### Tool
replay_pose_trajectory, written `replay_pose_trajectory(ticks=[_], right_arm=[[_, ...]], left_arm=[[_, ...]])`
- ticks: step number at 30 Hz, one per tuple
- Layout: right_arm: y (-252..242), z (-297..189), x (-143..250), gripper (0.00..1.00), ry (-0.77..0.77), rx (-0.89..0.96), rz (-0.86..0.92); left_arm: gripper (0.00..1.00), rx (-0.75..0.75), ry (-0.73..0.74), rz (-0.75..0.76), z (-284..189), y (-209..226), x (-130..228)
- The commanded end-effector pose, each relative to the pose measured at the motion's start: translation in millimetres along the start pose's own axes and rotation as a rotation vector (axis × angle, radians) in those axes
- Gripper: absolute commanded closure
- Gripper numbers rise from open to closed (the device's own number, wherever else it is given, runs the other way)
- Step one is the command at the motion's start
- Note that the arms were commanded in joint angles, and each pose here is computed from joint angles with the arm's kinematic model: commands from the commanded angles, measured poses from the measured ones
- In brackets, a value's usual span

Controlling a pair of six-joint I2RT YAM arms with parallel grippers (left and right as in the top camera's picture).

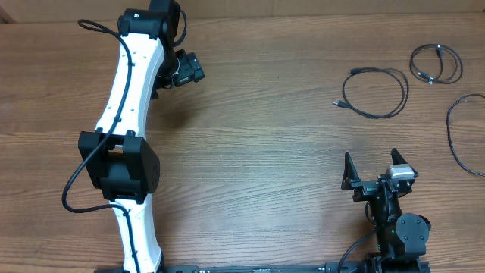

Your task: Untangle cables

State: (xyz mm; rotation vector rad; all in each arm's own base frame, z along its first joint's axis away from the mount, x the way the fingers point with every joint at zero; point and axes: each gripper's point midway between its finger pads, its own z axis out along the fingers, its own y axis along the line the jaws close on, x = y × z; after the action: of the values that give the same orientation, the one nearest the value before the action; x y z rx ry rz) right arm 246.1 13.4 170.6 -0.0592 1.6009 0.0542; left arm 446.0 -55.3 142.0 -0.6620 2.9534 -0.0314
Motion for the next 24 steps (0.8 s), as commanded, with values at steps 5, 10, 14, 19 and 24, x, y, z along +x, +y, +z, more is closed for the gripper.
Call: replay_pose_trajectory(ticks=[5,10,14,19,24], right_arm=[[0,0,1,0.0,-0.007,0.002,-0.01],[0,0,1,0.0,-0.007,0.002,-0.01],[0,0,1,0.0,-0.007,0.002,-0.01],[0,0,1,0.0,-0.007,0.002,-0.01],[0,0,1,0.0,-0.007,0.002,-0.01]], left_arm=[[0.01,0.002,-0.019,-0.01,-7,-1,-1],[0.01,0.002,-0.019,-0.01,-7,-1,-1],[0.0,0.002,-0.019,-0.011,-7,0,-2],[0.01,0.037,-0.075,0.001,-36,-5,1],[0.0,0.118,-0.193,0.009,-97,-4,9]])
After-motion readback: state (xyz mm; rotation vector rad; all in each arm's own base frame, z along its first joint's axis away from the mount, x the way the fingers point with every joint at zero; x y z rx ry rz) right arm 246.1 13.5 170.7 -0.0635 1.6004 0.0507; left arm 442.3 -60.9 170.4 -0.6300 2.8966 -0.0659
